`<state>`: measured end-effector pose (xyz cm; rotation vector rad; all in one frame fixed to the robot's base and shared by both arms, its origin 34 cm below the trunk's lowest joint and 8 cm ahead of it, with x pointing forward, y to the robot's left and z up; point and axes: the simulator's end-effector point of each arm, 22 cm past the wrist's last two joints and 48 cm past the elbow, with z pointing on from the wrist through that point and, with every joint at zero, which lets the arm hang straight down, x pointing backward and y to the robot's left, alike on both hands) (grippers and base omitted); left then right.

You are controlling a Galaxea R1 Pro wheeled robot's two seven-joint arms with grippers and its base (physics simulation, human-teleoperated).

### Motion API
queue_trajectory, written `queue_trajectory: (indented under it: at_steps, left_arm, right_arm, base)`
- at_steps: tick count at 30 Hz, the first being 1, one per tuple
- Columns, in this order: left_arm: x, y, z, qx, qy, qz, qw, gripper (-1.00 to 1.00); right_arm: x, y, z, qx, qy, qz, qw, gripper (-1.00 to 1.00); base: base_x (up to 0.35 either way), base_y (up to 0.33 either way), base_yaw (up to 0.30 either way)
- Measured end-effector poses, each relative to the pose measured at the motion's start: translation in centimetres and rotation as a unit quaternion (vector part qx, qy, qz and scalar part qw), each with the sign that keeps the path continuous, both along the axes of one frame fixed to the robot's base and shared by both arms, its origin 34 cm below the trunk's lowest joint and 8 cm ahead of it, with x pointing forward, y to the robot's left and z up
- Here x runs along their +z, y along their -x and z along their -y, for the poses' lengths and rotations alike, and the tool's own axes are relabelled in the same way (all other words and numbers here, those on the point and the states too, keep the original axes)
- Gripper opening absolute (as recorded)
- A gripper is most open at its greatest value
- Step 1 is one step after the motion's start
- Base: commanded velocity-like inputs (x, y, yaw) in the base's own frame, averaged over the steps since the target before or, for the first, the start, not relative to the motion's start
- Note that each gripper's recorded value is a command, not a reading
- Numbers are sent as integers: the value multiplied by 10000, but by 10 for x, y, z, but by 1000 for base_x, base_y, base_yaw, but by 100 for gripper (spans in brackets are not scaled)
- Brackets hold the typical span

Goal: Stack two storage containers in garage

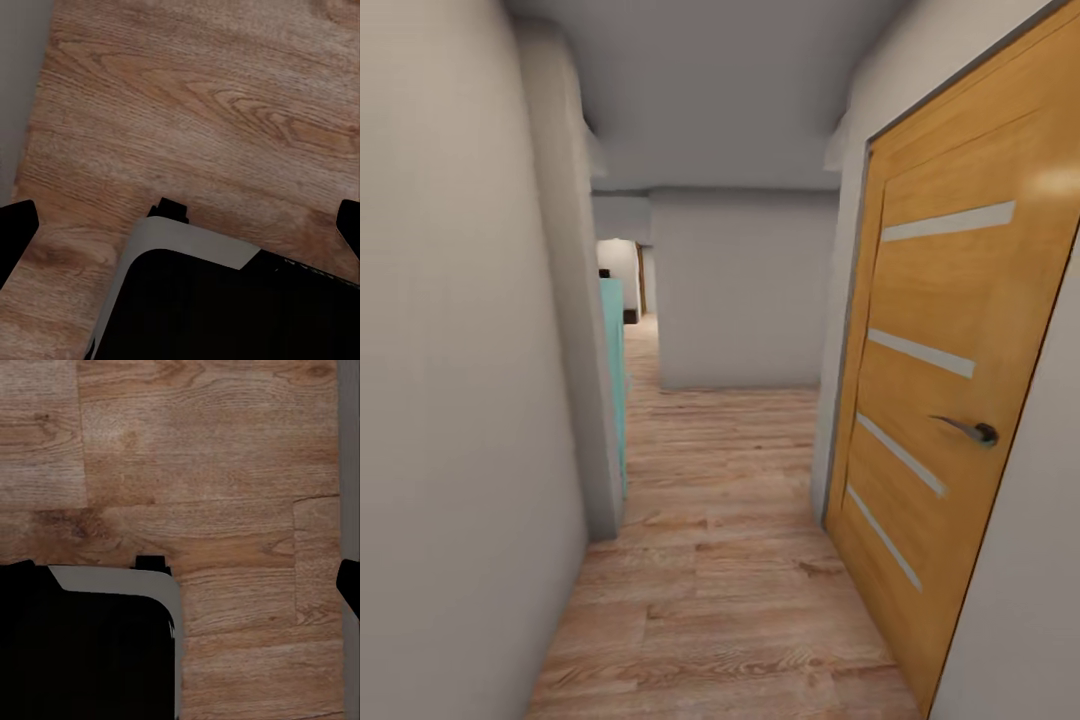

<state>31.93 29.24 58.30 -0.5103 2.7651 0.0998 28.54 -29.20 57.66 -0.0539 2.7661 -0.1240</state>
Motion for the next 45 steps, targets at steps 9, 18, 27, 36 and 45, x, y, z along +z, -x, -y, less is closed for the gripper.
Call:
queue_trajectory:
  at_steps: [9, 18, 27, 36, 45]
  left_arm:
    - [0, 0, 0, 12, 3, 0, 10000, 100]
    - [-1, 2, 1, 13, 18, -37, 10000, 100]
    - [-1, 2, 1, 13, 23, -50, 10000, 100]
    - [0, 1, 0, 24, 14, -32, 10000, 100]
    - [0, 0, -1, -7, -6, -8, 10000, 100]
  right_arm:
    - [0, 0, -1, -63, -45, 0, 10000, 100]
    - [0, 0, -3, -44, -60, 11, 10000, 100]
    - [0, 0, -2, -43, -23, 16, 10000, 100]
    - [0, 0, 0, -78, -11, 17, 10000, 100]
    - [0, 0, 0, -95, -15, 18, 10000, 100]
  base:
    - [321, 0, 20]
    - [322, 0, 0]
    - [322, 0, 0]
    - [322, 0, 0]
    - [322, 0, 0]
